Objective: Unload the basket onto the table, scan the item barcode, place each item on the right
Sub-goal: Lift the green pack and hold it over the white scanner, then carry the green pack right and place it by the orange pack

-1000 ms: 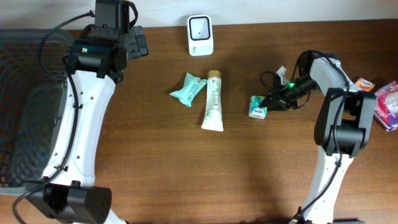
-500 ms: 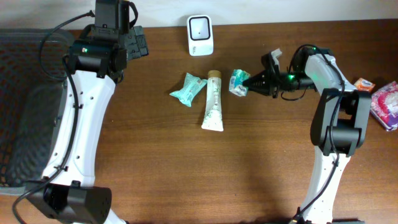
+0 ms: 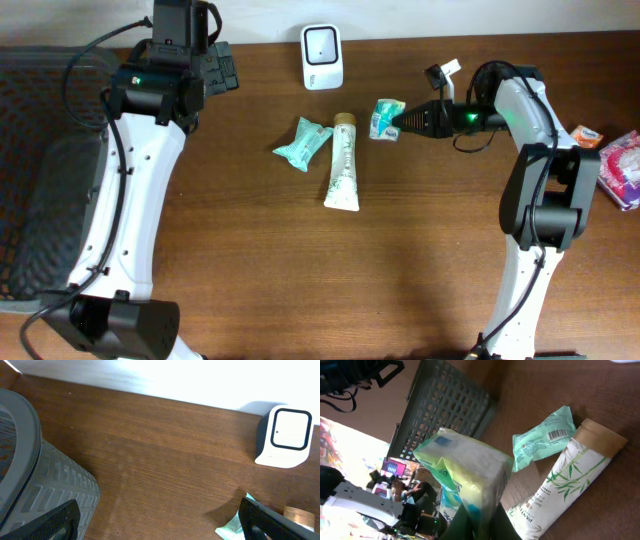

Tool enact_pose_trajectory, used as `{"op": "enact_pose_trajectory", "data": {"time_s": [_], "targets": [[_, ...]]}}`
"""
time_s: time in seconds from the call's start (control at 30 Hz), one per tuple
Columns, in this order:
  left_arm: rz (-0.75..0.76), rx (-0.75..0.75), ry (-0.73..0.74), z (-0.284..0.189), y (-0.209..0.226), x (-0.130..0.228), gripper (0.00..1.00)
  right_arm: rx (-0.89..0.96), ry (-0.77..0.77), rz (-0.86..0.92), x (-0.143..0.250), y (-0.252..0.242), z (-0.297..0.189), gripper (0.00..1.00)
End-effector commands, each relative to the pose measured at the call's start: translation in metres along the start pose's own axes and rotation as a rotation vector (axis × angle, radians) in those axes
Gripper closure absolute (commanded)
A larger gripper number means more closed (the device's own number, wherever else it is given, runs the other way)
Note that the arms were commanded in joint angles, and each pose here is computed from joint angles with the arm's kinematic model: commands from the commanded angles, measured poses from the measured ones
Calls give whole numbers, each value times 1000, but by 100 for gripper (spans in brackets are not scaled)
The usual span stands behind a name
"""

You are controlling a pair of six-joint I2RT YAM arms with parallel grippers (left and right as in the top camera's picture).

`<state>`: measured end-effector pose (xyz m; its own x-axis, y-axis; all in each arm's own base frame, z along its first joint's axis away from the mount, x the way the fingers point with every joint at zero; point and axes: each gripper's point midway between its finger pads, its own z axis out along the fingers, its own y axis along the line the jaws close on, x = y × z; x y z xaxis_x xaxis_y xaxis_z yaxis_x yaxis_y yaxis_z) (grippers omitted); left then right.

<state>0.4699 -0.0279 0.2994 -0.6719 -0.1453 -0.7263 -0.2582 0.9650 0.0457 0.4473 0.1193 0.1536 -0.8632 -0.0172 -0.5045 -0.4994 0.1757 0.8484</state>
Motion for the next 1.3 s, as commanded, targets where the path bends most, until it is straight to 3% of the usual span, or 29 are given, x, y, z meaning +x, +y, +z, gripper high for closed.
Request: {"op": "enact_pose_trajectory", "data": {"time_s": [0.0,0.03,0.1,0.17,0.27,0.33,0.47,0.53,0.63,0.77,0.8,0.83,0.9,0.97,1.13,1.27], "targets": [[8,-7,-7,-1,2,-2,1,26,36,30,-15,23,9,96],[8,-7,-7,-1,2,-2,1,134,118,68,-14,15,18,96],[8,-7,-7,-1,2,-2,1,663,172,248,-31,-32,15,96],[9,-7,-7,-1,2,-2,1,1054,74,106,-77,-42,1,96],[8,-7,-7,-1,2,-2,1,1303,-131,-178,-145,-46,11,96],[9,-7,-7,-1,2,-2,1,1267,-211,-338,-175,-38,42,96],[9,-7,-6,-1,2,-2,1,1144,-364,-498,-217,-26,76,96],[8,-7,-7,-1,2,-2,1,1165,-297,-623,-216,-40,87,96],[8,-7,-7,-1,2,-2,1,1191,-177,-648,-191,-78,107,96],[7,-9,-6,0,3,-2,1,1300,-143,-675,-180,-81,123,96],[7,-8,-6,0,3,-2,1,1370,-166,-628,-181,-81,108,96],[7,-8,-7,0,3,-2,1,1513,-338,-473,-191,-75,66,96],[8,-8,-7,-1,3,-2,1,1618,-523,-268,-199,-63,-5,96],[7,-8,-7,0,3,-2,1,1687,-574,-65,-184,-68,-76,96],[8,-8,-7,-1,3,-2,1,1900,-525,551,-69,-106,-276,96],[8,-8,-7,-1,3,-2,1,1810,-500,806,-10,-115,-339,96]]}}
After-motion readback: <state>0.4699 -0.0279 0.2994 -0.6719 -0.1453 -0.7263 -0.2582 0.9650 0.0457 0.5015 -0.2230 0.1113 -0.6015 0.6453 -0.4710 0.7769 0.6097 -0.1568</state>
